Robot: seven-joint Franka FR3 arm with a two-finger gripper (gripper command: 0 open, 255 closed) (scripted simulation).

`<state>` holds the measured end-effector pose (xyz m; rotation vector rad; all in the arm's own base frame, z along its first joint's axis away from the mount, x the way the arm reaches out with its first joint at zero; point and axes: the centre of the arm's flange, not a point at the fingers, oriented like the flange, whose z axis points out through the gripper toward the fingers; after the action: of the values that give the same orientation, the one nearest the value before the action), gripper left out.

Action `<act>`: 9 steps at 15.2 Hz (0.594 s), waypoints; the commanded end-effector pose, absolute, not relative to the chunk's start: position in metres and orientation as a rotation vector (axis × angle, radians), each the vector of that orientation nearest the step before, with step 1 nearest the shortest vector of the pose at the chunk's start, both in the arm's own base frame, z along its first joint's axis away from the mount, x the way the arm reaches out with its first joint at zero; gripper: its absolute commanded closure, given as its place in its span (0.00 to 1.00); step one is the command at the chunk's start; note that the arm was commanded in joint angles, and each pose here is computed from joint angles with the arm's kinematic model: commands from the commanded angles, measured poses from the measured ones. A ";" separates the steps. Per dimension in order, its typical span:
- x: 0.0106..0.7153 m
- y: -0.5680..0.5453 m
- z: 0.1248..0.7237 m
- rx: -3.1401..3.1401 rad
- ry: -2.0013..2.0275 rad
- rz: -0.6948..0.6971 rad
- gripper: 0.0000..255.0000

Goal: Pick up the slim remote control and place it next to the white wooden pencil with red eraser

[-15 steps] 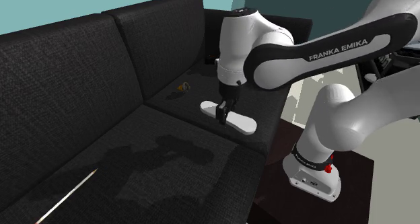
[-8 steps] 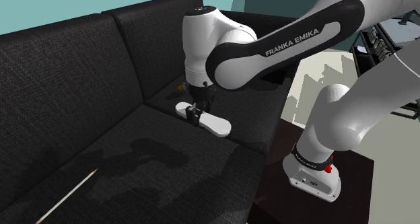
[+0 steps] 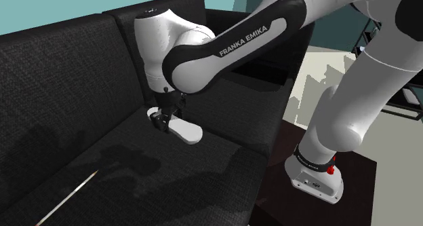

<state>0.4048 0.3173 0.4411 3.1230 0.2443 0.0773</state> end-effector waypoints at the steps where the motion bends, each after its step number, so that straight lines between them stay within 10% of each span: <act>1: 0.424 0.340 0.442 3.124 0.242 0.078 1.00; 9: 0.490 0.422 0.447 3.124 0.242 0.078 1.00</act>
<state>0.4803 0.4099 0.4485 3.1249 0.2463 0.0768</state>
